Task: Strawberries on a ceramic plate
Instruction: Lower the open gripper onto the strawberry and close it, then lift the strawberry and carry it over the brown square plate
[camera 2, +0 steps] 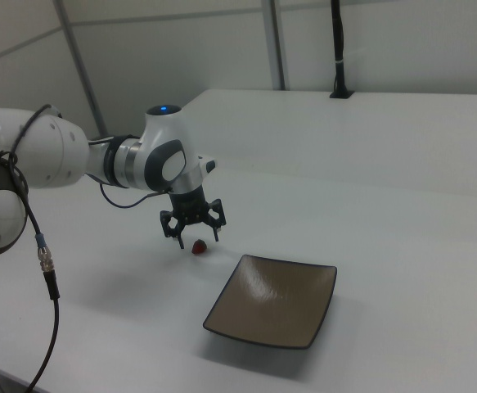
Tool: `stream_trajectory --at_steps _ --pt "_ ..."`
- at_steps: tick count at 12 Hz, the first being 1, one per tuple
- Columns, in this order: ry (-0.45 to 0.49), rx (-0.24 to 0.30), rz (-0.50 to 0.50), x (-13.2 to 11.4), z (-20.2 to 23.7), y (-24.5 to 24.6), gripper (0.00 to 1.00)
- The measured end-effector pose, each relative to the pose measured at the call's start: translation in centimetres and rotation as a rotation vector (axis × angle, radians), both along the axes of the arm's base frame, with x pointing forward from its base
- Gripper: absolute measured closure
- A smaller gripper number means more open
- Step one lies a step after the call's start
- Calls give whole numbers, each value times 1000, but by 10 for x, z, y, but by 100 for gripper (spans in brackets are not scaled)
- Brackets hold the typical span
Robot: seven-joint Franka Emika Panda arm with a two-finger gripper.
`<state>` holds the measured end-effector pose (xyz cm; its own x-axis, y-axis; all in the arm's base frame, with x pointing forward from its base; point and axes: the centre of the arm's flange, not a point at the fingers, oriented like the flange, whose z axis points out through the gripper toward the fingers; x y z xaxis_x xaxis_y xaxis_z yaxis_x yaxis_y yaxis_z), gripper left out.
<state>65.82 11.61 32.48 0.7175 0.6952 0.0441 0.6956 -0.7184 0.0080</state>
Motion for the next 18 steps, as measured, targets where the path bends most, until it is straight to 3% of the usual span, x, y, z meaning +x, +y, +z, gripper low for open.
stream_trajectory --at_steps 4,6,12,16,18 --pt "10 -25 19 0 -16 0 32" --pt "8 -27 24 0 -15 1 63" --pt "-16 -23 24 3 -2 2 66" --pt "-47 -18 -1 1 62 -2 66" --pt "-45 -18 -12 -11 109 -7 66"
